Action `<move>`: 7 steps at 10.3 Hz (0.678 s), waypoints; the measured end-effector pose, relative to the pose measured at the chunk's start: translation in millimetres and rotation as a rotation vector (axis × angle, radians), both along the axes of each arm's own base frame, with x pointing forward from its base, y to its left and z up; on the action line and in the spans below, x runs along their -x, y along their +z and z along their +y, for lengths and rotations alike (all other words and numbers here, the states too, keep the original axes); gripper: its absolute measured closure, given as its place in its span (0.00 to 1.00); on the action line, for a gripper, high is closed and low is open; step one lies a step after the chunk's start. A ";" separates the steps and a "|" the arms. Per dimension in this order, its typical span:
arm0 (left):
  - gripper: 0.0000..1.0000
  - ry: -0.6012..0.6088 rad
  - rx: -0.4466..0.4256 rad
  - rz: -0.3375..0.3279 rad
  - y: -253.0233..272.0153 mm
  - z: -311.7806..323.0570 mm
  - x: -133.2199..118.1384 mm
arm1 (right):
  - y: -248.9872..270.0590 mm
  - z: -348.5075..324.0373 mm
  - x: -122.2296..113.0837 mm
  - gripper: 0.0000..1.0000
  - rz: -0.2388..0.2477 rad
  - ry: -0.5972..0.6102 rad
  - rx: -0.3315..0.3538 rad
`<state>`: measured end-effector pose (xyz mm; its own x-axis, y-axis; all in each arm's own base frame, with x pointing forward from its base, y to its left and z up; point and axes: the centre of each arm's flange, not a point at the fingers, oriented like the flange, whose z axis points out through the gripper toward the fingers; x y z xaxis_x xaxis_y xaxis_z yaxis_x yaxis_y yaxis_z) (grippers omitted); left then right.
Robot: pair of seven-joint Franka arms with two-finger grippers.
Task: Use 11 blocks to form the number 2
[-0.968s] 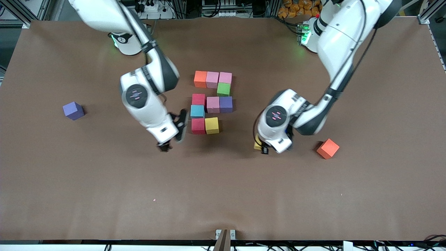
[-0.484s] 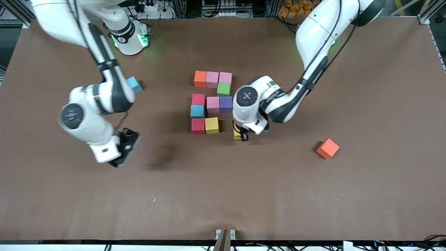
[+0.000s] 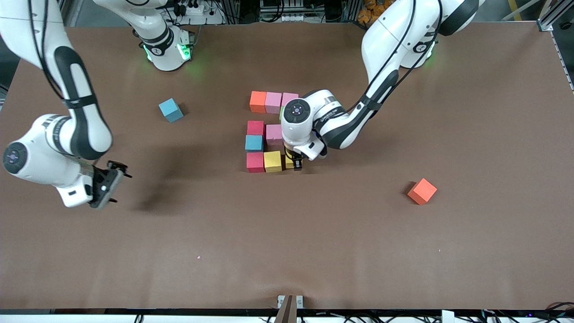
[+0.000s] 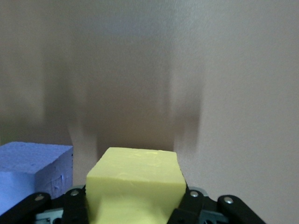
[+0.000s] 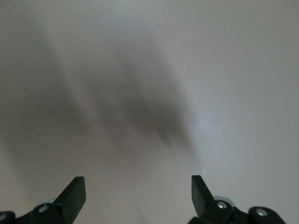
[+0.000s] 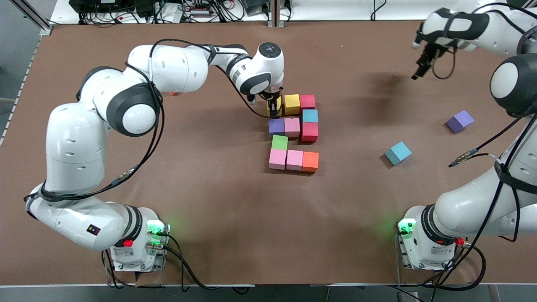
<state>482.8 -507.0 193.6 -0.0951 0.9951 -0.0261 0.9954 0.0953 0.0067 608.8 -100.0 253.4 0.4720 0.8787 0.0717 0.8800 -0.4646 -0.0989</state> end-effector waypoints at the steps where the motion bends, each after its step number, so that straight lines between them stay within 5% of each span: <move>1: 0.39 0.002 0.004 -0.002 -1.9 -1.0 -2.7 | -10.9 -25.9 15.2 0.00 0.023 -0.039 0.011; 7: 0.39 -0.001 0.006 -0.035 -5.0 -6.2 -9.1 | -30.2 -120.5 95.0 0.00 0.094 -0.298 -0.030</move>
